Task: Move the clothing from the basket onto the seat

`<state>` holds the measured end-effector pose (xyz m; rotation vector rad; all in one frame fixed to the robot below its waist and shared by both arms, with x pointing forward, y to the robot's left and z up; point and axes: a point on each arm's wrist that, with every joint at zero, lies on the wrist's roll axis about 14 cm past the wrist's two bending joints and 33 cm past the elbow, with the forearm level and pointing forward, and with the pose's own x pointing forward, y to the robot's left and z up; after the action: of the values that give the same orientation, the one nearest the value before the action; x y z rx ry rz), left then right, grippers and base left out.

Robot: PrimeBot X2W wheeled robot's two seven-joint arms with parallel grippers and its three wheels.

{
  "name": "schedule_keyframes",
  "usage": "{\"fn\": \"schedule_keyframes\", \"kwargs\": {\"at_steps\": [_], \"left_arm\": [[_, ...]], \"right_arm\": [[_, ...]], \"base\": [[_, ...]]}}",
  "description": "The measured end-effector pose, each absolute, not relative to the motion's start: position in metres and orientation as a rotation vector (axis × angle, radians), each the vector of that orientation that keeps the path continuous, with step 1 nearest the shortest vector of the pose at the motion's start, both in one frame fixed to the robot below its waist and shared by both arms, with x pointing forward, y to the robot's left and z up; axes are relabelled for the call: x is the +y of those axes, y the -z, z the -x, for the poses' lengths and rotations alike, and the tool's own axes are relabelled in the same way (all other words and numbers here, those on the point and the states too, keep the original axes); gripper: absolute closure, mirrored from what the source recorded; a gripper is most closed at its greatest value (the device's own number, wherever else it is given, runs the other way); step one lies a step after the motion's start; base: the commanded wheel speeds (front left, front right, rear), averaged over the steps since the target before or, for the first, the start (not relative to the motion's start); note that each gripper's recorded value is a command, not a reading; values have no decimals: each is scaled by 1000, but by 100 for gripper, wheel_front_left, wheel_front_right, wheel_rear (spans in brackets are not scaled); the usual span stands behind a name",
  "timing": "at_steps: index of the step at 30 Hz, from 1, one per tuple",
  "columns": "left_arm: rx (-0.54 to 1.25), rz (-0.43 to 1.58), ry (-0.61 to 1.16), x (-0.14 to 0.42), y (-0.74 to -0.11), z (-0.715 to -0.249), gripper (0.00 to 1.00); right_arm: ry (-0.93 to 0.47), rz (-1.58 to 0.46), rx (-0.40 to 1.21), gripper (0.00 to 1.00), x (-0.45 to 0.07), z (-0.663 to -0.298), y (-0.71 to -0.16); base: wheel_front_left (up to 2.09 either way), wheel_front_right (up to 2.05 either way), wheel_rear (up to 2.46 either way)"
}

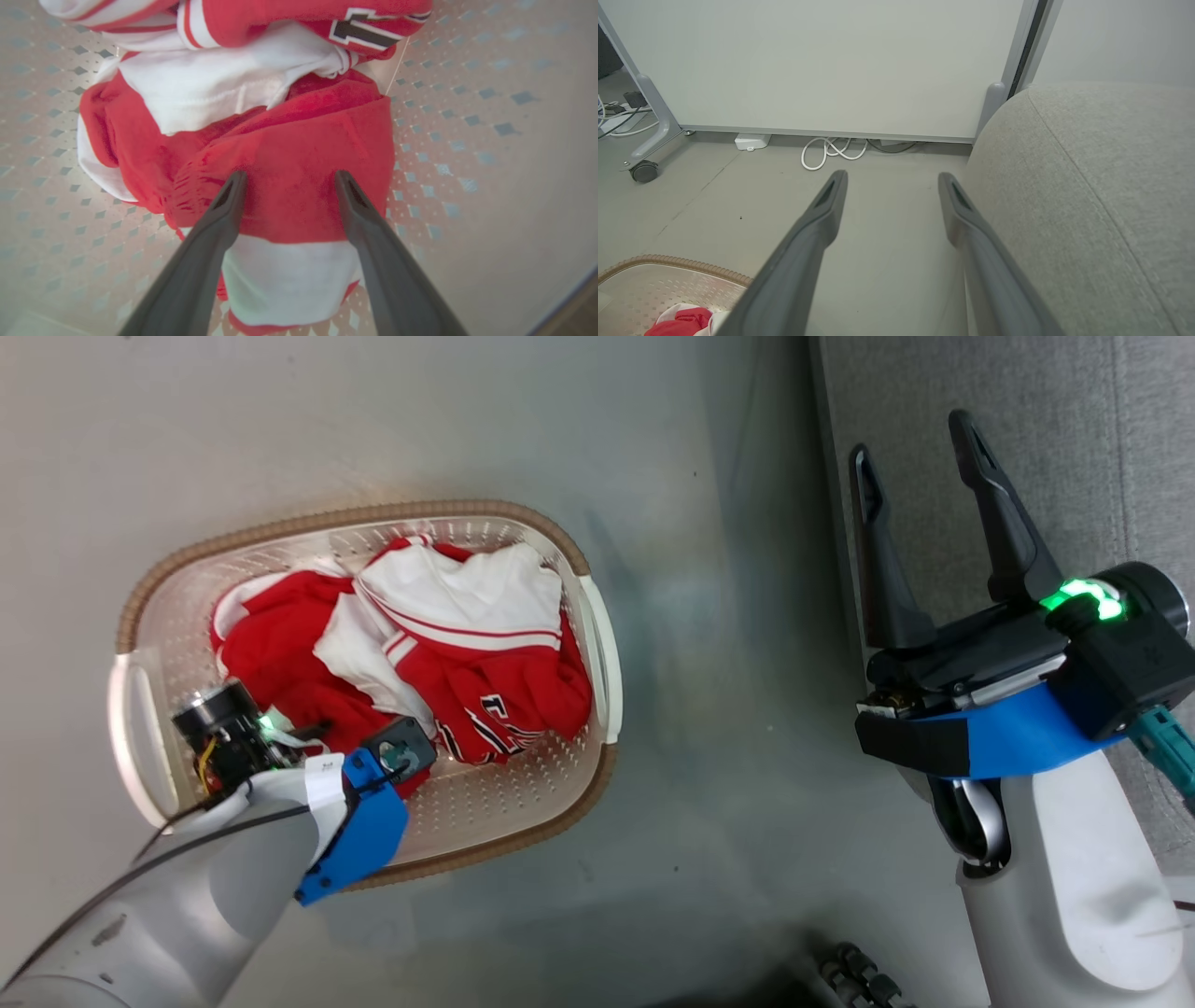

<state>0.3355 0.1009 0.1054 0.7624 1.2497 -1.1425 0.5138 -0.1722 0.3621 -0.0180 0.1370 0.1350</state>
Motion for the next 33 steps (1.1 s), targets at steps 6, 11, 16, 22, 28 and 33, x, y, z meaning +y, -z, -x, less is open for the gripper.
{"fn": "schedule_keyframes", "kwargs": {"at_steps": [6,11,16,22,28,33], "left_arm": [[1303,-881,1175,118,-80,-337,0],[1338,-923,1204,123,-59,-333,0],[1330,-907,1229,114,-42,-336,0],[1325,-901,1256,108,-35,-331,100],[1341,-895,1244,109,-36,-330,100],[1324,-781,1201,93,-49,-339,100]], "right_arm": [[-127,17,165,0,-177,-517,-343],[-110,21,185,0,-185,-516,-330],[-93,35,203,0,-193,-515,-320],[-84,43,212,0,-198,-514,-314],[-87,46,195,0,-197,-518,-320],[-82,52,173,0,-198,-521,-329]], "base": [[0,0,0],[0,0,0],[0,0,0],[0,0,0],[0,0,0],[0,0,0]]}}
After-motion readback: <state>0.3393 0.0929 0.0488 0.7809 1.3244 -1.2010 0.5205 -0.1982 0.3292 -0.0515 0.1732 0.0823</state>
